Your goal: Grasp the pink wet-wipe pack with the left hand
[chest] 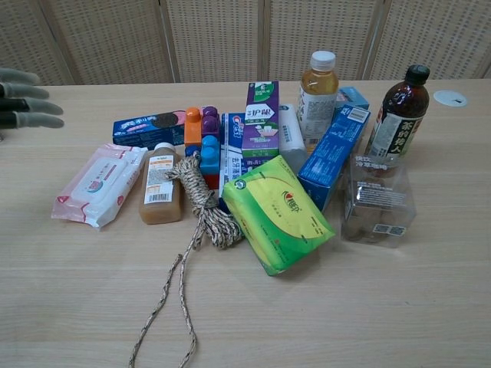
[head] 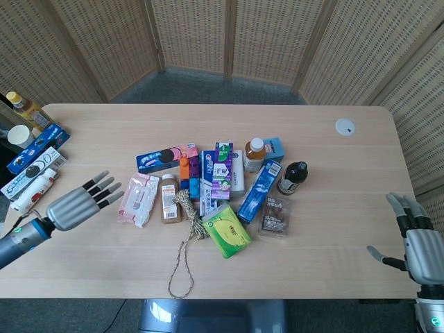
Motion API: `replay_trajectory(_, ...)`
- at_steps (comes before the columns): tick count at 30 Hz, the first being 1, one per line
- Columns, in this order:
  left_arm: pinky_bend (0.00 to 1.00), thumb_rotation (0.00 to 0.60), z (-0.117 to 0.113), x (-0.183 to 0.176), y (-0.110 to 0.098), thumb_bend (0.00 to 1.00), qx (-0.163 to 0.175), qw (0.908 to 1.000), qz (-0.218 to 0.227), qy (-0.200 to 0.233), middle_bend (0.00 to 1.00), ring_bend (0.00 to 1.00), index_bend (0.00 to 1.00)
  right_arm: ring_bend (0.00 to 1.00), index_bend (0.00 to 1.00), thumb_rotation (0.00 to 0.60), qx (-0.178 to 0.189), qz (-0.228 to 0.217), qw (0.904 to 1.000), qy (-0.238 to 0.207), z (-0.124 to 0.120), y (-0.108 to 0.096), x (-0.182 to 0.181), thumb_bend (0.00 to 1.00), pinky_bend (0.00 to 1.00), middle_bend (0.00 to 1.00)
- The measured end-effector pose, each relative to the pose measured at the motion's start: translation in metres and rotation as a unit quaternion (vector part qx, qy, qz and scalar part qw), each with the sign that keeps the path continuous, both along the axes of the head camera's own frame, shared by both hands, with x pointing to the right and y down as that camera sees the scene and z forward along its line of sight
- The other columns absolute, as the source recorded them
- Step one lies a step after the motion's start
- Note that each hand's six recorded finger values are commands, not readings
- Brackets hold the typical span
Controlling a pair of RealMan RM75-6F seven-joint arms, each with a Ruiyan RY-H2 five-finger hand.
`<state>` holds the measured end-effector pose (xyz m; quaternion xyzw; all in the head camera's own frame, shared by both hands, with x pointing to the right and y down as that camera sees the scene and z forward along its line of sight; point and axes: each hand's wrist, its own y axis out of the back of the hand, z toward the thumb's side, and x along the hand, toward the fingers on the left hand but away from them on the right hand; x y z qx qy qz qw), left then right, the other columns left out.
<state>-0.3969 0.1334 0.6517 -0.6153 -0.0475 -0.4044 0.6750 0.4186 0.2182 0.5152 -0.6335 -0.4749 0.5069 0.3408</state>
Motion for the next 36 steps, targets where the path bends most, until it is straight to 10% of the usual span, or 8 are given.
replay_trajectory(14,0.11,0.6,0.046,0.051,-0.015,0.0,0.018,0.991,0.126,-0.042,0.0,0.0,0.0,0.0,0.0,0.6,0.005,0.01,0.9999,-0.011,-0.006,-0.002,0.008,0.0,0.0,0.0)
replay_trajectory(36,0.13,0.6,0.079,0.054,-0.003,0.0,0.016,0.9763,0.201,-0.078,0.0,0.0,0.0,0.0,0.0,0.6,0.008,0.013,0.9998,-0.017,-0.009,-0.002,0.009,0.0,0.0,0.0)
